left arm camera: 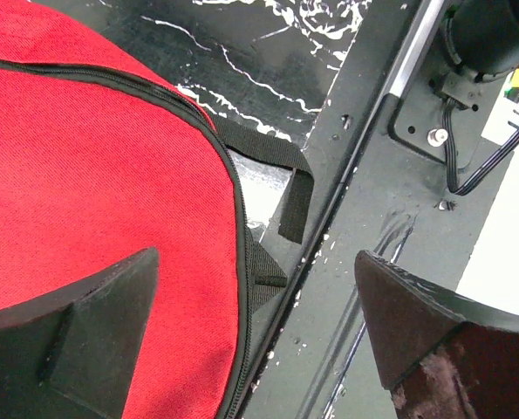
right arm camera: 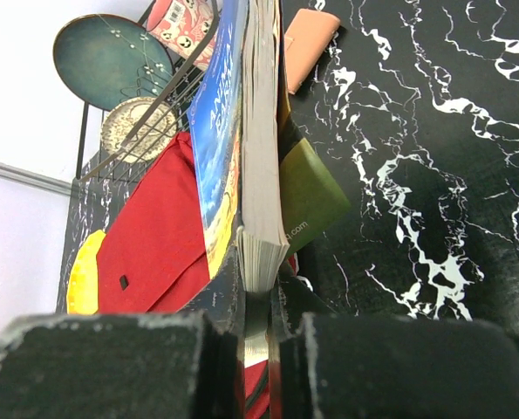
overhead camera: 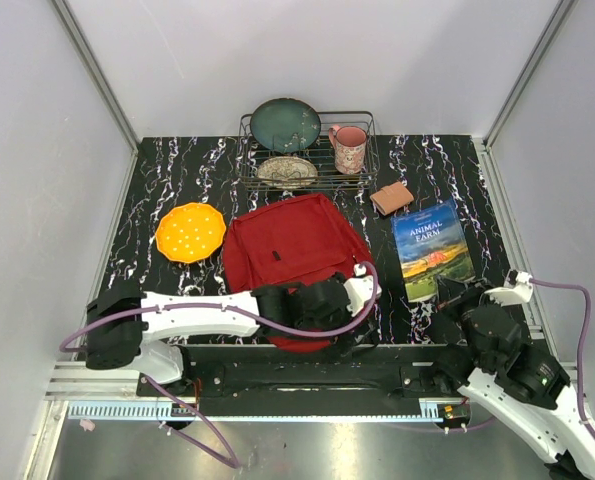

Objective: Pack the student bag
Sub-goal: Place the book in the student bag.

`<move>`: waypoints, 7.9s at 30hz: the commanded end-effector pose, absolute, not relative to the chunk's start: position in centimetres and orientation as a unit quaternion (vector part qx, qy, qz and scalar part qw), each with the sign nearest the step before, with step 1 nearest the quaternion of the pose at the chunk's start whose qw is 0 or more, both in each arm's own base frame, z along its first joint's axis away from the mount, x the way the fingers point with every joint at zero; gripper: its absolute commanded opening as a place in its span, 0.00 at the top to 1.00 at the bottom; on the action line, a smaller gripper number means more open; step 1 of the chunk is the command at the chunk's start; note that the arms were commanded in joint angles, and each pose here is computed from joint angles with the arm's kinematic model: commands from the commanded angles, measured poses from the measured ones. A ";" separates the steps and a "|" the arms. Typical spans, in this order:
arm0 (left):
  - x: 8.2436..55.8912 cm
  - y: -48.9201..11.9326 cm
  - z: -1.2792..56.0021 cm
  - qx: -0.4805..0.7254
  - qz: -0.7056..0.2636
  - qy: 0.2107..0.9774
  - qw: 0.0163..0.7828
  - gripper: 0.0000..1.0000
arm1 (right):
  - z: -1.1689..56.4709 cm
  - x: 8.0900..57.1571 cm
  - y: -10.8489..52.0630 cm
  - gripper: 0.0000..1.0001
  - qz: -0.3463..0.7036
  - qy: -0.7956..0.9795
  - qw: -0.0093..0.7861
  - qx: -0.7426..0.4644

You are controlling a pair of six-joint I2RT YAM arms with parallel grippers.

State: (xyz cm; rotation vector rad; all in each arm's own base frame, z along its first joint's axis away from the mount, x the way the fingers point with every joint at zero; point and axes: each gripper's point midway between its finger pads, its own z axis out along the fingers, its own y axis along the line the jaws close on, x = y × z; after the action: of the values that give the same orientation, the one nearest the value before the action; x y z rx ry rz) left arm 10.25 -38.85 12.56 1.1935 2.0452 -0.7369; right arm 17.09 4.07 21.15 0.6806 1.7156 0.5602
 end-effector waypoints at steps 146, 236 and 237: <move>21.9 -26.5 33.7 0.091 -0.272 0.735 0.615 1.00 | 22.2 12.6 10.9 1.00 0.399 0.784 0.436 0.192; 19.6 -30.1 31.3 0.195 -0.324 0.745 0.549 1.00 | 12.7 23.0 31.8 0.30 0.501 0.784 0.323 0.173; 19.8 -30.0 31.1 0.191 -0.319 0.747 0.551 1.00 | 12.8 22.4 31.5 0.29 0.501 0.787 0.320 0.164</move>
State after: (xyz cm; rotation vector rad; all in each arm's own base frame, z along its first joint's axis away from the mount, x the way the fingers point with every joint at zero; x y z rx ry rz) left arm 19.33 -30.73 27.90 0.5427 1.8530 -0.7275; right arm 24.82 31.77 10.27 0.5811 2.0946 1.2306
